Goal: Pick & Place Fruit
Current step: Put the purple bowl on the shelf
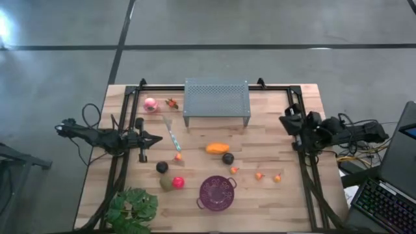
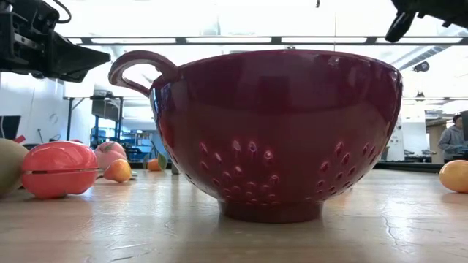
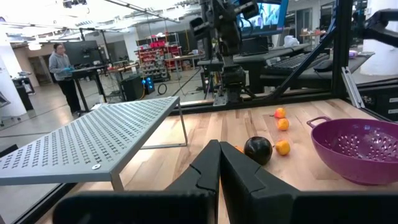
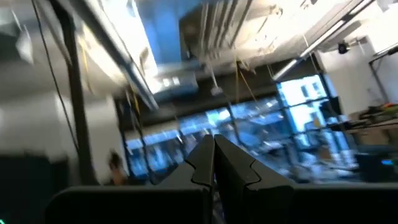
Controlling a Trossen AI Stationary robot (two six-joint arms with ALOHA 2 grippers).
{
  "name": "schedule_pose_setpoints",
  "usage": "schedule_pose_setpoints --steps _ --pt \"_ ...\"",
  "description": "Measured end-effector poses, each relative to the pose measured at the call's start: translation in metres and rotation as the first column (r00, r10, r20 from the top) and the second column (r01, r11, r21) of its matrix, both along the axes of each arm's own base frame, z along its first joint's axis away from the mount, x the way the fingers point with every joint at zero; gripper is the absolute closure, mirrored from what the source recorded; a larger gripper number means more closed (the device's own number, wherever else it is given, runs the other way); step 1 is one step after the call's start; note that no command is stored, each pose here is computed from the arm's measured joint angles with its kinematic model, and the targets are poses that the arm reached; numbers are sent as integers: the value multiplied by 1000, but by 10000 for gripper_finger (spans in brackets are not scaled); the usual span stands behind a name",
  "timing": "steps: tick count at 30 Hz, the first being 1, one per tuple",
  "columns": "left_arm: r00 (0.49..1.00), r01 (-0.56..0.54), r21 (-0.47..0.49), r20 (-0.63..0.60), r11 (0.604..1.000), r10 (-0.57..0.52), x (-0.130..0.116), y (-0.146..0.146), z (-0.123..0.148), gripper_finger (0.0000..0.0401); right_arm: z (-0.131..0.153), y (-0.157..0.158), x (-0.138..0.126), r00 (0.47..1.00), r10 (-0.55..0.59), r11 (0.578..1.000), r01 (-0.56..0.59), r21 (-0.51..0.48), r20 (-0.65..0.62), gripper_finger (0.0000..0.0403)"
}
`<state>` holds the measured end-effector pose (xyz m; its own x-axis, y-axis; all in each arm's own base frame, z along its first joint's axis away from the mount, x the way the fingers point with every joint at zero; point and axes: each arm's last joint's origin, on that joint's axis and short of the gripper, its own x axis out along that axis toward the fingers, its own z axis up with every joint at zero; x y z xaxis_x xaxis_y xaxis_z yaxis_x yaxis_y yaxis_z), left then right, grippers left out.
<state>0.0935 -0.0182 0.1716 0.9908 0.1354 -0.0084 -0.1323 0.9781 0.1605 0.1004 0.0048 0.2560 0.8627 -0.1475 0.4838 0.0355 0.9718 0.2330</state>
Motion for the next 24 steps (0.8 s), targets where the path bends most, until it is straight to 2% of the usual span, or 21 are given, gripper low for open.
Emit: schedule_pose_setpoints --steps 2,5,8,11,18,24 --pt "1000 0 0 0 1000 0 0 0 0 389 4 1 8 997 -16 999 14 -38 -70 394" --pt "1000 0 0 -1 1000 0 0 0 0 389 10 4 20 981 29 996 -46 -82 -191 394" --pt "1000 0 0 0 1000 0 0 0 0 389 20 8 32 948 82 982 -129 -137 -307 394" --pt "1000 0 0 0 1000 0 0 0 0 389 29 12 47 913 76 974 -154 -167 -401 394" --pt "1000 0 0 -1 1000 0 0 0 0 389 35 19 84 793 62 962 -209 -174 -606 391" --pt "1000 0 0 0 1000 0 0 0 0 389 37 40 107 671 98 934 -316 -165 -735 343"
